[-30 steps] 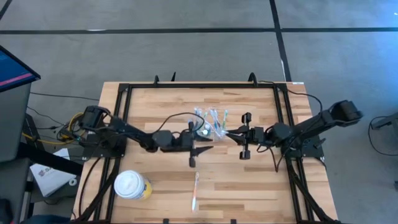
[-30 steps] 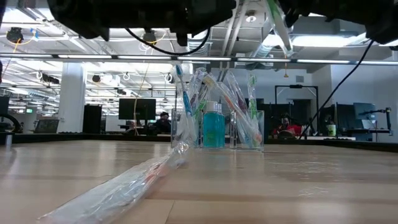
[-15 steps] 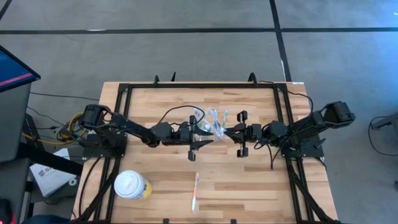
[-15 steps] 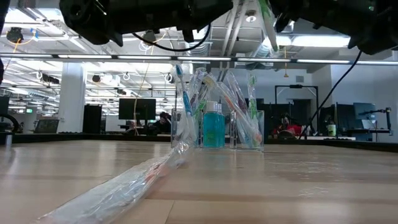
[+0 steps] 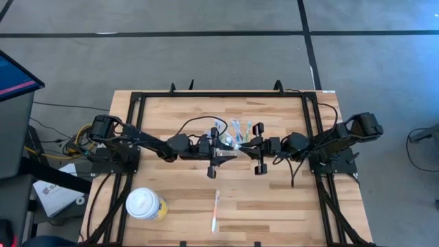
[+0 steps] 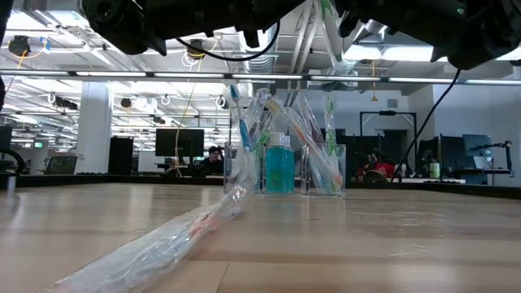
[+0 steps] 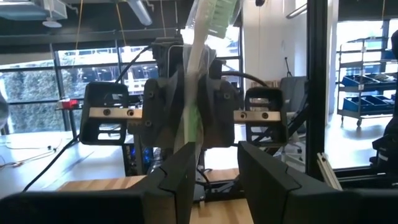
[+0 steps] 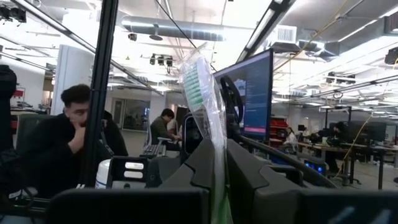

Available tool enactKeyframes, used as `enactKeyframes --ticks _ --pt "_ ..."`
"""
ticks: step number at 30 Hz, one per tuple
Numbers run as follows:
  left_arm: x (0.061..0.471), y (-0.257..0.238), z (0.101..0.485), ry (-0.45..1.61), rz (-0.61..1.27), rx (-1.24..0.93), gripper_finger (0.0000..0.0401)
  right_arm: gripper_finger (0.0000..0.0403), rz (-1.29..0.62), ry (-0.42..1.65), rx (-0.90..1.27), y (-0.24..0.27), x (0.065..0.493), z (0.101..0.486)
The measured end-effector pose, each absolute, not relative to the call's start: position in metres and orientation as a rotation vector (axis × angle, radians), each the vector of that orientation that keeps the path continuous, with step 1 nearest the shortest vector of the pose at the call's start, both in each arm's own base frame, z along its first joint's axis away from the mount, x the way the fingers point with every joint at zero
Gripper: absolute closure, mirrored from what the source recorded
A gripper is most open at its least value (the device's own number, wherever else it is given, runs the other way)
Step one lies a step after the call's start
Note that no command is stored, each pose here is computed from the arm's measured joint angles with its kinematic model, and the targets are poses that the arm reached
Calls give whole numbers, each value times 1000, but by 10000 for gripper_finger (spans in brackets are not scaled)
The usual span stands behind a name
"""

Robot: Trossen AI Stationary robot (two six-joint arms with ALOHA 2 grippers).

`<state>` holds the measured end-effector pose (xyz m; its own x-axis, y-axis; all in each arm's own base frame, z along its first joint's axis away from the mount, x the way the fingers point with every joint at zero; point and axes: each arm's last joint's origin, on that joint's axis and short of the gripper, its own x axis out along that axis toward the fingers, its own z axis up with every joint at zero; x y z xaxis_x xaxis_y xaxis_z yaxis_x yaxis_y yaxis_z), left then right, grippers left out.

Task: Pick & Place toothbrushing station
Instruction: Put the green toothbrush into the transparent organizer

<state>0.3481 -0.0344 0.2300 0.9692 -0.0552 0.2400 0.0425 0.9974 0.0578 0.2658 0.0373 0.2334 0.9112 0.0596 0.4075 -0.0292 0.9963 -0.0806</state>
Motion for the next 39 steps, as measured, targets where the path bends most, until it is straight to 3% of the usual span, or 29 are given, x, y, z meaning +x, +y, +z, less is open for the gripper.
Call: enactKeyframes --ticks 28,39 --pt "351 -23 229 -242 -36 59 289 391 72 -392 -91 39 273 238" --pt "379 -26 215 -219 -41 60 289 390 74 -374 -93 40 275 238"
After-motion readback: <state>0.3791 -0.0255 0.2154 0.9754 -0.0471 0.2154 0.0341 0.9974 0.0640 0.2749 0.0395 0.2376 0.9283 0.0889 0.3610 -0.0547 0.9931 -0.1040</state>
